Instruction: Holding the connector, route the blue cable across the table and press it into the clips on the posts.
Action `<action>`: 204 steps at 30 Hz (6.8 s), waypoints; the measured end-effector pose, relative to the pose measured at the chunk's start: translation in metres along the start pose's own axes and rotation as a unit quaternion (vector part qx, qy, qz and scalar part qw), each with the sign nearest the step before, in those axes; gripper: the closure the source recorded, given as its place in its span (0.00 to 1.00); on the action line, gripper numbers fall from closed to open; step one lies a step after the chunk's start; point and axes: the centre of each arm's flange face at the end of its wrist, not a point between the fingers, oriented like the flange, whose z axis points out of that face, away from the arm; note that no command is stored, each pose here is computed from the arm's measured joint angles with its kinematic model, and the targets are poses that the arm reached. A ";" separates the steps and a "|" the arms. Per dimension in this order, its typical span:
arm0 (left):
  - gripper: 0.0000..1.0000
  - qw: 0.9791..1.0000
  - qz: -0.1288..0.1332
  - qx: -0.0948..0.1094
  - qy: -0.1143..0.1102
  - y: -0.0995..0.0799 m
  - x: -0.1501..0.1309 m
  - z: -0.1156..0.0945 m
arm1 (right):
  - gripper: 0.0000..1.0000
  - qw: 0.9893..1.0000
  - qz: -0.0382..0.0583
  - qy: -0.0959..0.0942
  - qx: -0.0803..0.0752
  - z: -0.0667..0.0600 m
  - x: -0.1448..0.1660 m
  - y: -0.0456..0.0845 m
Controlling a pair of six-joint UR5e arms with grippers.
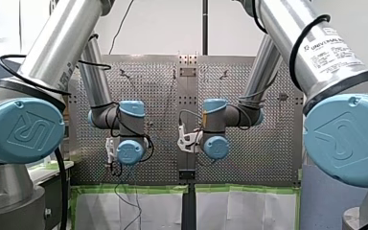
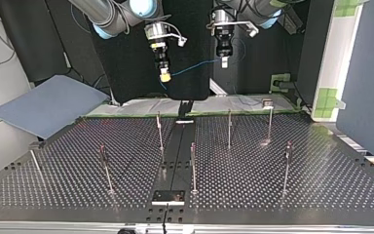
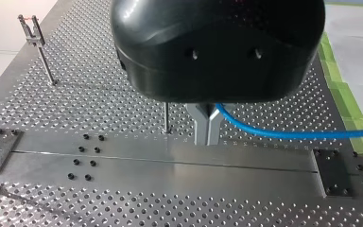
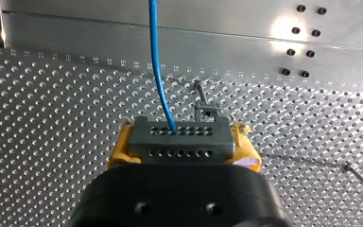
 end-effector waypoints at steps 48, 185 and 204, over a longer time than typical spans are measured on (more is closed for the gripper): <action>1.00 1.000 0.000 0.000 0.000 0.000 0.000 0.000 | 1.00 1.000 0.000 0.000 0.000 0.000 0.000 0.000; 1.00 0.999 0.020 -0.018 0.019 -0.001 0.005 -0.041 | 1.00 0.997 -0.023 -0.069 0.025 -0.023 -0.051 -0.020; 1.00 0.997 -0.013 -0.078 0.000 0.007 -0.030 -0.026 | 1.00 0.999 0.008 -0.035 0.026 0.008 0.016 -0.026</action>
